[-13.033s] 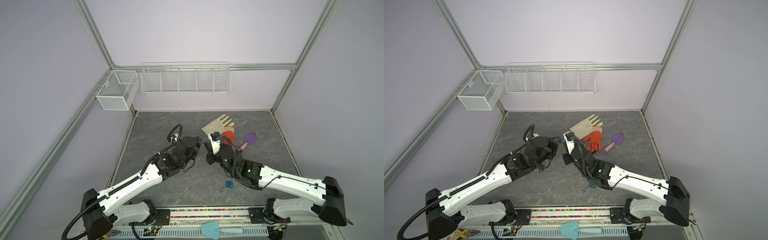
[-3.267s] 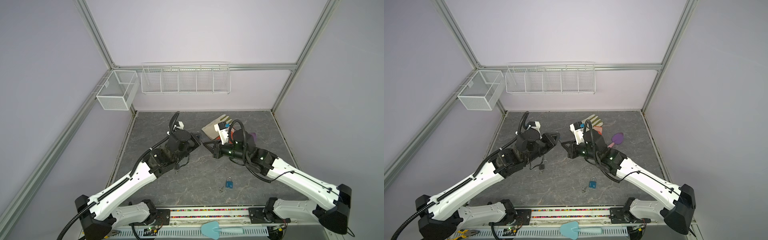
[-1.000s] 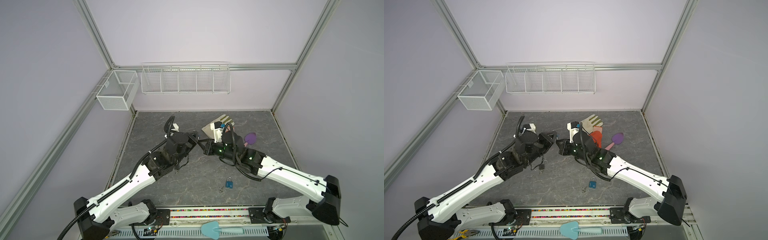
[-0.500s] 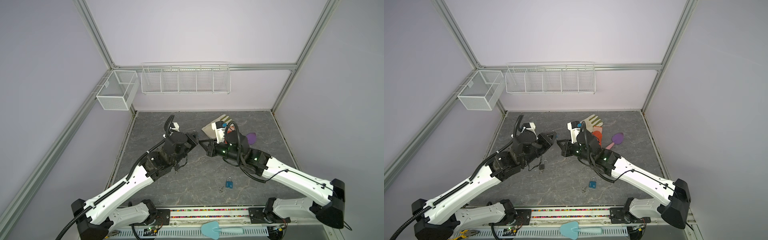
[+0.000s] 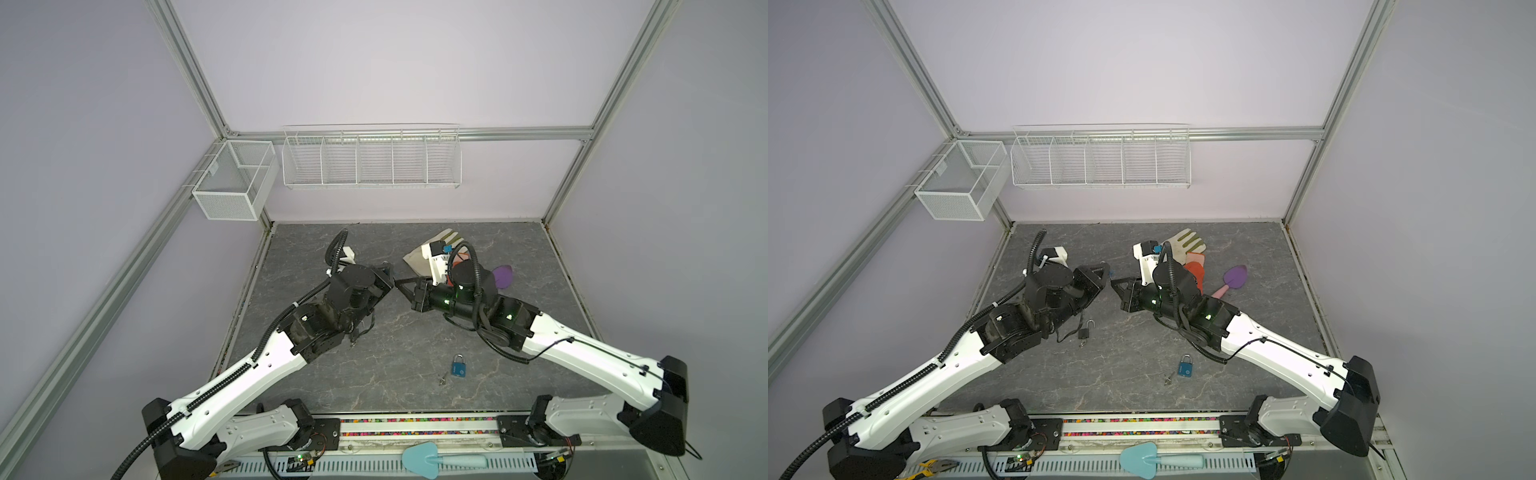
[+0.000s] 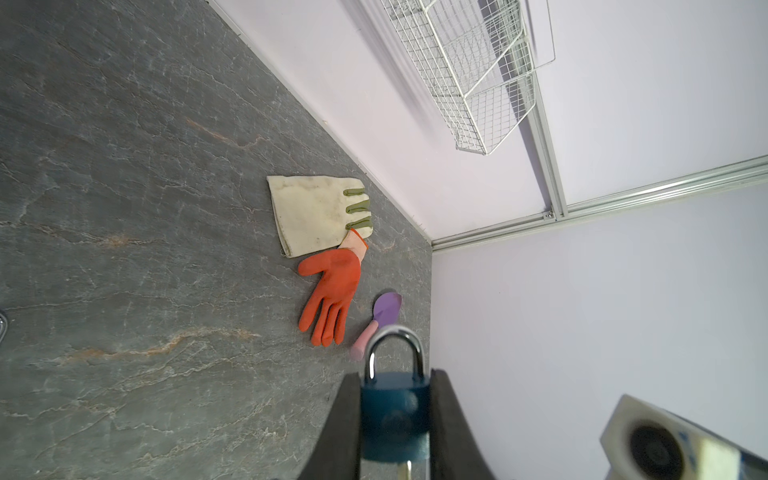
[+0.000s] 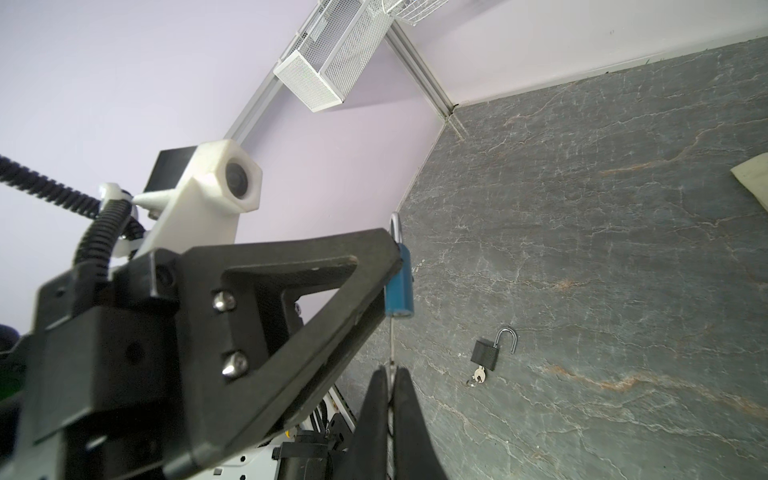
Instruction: Unlock with the key
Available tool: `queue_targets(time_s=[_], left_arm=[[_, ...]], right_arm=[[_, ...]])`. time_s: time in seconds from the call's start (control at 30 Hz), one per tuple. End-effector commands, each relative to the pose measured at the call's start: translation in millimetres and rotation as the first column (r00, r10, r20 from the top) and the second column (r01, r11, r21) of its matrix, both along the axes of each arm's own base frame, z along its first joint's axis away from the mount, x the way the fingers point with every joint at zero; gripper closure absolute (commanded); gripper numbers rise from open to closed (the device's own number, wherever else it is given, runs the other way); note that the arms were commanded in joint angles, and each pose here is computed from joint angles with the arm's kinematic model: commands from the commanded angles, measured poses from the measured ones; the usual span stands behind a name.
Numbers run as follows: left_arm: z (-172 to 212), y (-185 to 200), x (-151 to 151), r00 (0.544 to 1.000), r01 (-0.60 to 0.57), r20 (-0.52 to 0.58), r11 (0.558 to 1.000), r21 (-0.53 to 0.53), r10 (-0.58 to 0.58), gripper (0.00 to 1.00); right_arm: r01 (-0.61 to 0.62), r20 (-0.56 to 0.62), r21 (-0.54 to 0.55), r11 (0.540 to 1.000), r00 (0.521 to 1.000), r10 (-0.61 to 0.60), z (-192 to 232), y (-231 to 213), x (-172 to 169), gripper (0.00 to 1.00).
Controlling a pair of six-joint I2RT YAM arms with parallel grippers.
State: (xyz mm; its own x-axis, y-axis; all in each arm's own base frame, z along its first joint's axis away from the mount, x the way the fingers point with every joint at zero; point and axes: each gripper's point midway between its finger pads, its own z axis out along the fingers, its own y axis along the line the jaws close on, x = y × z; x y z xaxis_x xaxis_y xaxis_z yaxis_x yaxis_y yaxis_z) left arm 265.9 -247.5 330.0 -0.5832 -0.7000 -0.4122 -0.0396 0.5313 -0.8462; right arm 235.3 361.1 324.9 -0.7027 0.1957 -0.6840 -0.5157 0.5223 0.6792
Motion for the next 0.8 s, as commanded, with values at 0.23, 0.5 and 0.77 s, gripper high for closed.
queue_targets(time_s=[0.23, 0.5, 0.77], left_arm=[[-4.4, -1.8, -13.6, 0.999, 0.029, -0.037, 0.996, -0.087, -0.032, 1.00], [-7.1, -0.1, -13.2, 0.999, 0.006, -0.050, 0.992, -0.129, -0.013, 1.00], [5.3, 3.2, -14.4, 1.000, 0.007, -0.024, 0.988, -0.154, -0.010, 1.00]], right_arm=[[0.053, 0.098, 0.051, 0.997, 0.994, -0.058, 19.3, -2.2, 10.2, 0.93], [0.071, 0.147, 0.050, 0.996, 0.986, -0.077, 24.2, -8.6, 11.5, 0.94], [0.080, 0.147, 0.060, 0.995, 0.985, -0.088, 25.0, -15.4, 8.7, 0.94]])
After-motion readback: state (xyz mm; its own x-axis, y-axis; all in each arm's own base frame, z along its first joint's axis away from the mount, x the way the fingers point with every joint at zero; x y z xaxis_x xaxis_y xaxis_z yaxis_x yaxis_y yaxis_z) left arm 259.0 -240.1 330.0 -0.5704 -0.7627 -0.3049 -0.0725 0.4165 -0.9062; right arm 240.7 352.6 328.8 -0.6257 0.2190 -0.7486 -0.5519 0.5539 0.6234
